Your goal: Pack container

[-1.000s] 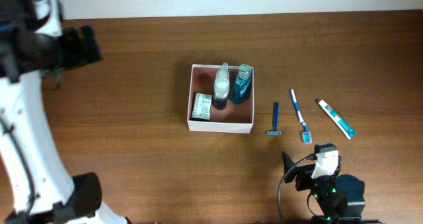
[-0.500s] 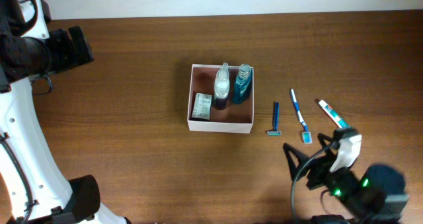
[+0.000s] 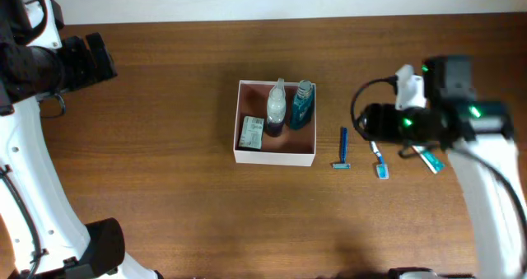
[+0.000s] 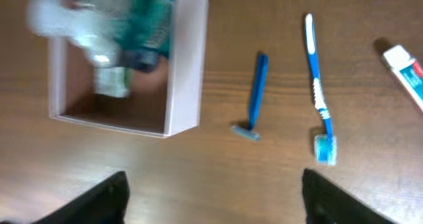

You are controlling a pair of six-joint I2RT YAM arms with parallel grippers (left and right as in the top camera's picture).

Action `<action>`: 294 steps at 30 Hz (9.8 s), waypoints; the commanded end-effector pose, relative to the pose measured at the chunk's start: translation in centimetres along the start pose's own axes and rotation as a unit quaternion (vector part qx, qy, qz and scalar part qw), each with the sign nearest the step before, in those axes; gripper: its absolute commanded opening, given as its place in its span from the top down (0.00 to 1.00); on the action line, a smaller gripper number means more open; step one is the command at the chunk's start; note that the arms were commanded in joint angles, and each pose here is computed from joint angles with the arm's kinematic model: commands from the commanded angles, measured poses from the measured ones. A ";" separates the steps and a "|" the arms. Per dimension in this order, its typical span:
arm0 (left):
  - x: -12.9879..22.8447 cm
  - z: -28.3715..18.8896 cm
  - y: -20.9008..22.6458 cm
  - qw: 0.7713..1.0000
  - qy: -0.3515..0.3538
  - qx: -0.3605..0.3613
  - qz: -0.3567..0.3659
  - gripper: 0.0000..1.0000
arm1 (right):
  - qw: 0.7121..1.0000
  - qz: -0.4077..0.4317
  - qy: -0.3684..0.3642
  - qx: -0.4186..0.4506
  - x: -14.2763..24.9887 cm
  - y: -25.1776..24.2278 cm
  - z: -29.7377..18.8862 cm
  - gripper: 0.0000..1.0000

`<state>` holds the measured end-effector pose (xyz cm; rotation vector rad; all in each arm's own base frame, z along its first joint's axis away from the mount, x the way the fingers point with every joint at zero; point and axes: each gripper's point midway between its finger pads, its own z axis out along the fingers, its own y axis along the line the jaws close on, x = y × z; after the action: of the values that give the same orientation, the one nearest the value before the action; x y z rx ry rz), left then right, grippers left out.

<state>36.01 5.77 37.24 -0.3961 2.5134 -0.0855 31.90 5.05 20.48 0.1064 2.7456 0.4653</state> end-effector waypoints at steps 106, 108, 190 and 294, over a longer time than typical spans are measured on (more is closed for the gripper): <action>-0.1 0.1 0.2 1.000 0.000 -0.003 -0.003 0.01 | 0.962 -0.016 0.229 0.145 0.8 -12.3 19.1 0.51; -0.1 0.1 0.2 1.000 0.000 -0.003 -0.003 0.01 | 0.960 -0.013 0.241 0.145 1.4 -12.5 19.6 0.59; -0.1 0.1 0.2 1.000 0.000 -0.003 -0.003 0.01 | 0.971 -0.044 0.193 0.138 -2.5 -19.9 12.7 0.22; -0.1 0.1 0.2 1.000 0.000 -0.003 -0.003 0.01 | 0.925 -0.141 -0.327 0.132 7.9 3.3 -30.4 0.01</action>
<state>36.00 5.76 37.22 -0.3964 2.5145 -0.0855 16.15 0.89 46.05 -0.1314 2.1341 -0.0201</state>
